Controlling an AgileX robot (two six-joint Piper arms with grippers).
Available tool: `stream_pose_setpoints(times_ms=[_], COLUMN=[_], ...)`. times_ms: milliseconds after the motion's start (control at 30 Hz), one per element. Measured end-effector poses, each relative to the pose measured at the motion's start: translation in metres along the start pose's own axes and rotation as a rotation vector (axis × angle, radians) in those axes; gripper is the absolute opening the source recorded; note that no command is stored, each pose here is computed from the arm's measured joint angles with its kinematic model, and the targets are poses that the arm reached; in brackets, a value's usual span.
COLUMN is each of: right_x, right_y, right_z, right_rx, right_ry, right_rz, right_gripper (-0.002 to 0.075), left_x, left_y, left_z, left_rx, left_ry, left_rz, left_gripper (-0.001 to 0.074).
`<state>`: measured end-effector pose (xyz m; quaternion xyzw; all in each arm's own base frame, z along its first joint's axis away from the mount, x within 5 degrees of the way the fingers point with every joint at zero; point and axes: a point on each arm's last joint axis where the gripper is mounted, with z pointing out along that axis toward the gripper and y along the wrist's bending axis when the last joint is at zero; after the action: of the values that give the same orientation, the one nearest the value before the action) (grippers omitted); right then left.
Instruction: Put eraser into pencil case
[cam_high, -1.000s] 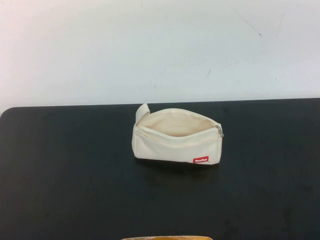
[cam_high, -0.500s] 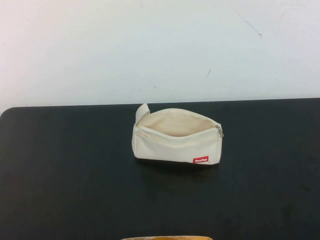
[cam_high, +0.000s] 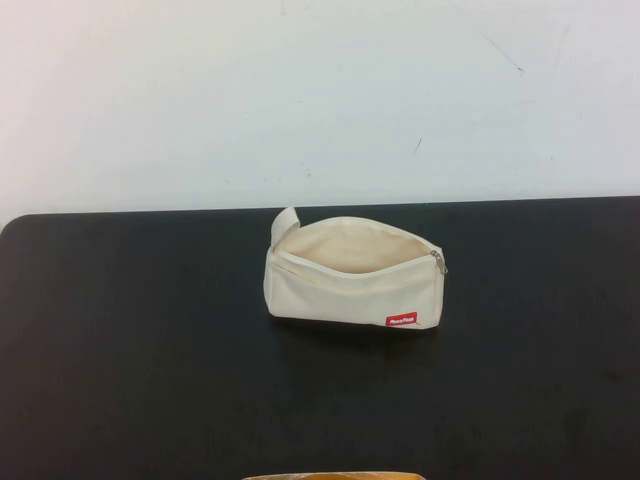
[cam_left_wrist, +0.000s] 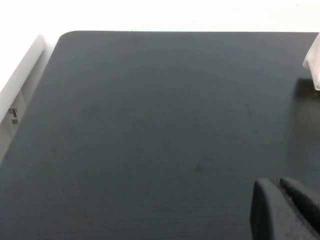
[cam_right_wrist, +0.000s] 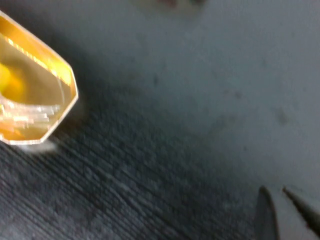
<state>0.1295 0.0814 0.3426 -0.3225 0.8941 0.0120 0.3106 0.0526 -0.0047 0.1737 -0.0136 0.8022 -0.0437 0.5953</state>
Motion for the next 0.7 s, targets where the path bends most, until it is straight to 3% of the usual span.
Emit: stream_pose_setpoints(times_ms=[700], right_x=[0.0023], right_y=[0.0044], right_z=[0.0051], right_rx=[-0.033], right_ry=[0.052], right_rz=[0.006], right_gripper=[-0.0001], left_x=[0.0000], left_y=[0.0000], left_z=[0.0000], left_rx=[0.000], left_ry=[0.000], left_rz=[0.000], left_gripper=[-0.0001])
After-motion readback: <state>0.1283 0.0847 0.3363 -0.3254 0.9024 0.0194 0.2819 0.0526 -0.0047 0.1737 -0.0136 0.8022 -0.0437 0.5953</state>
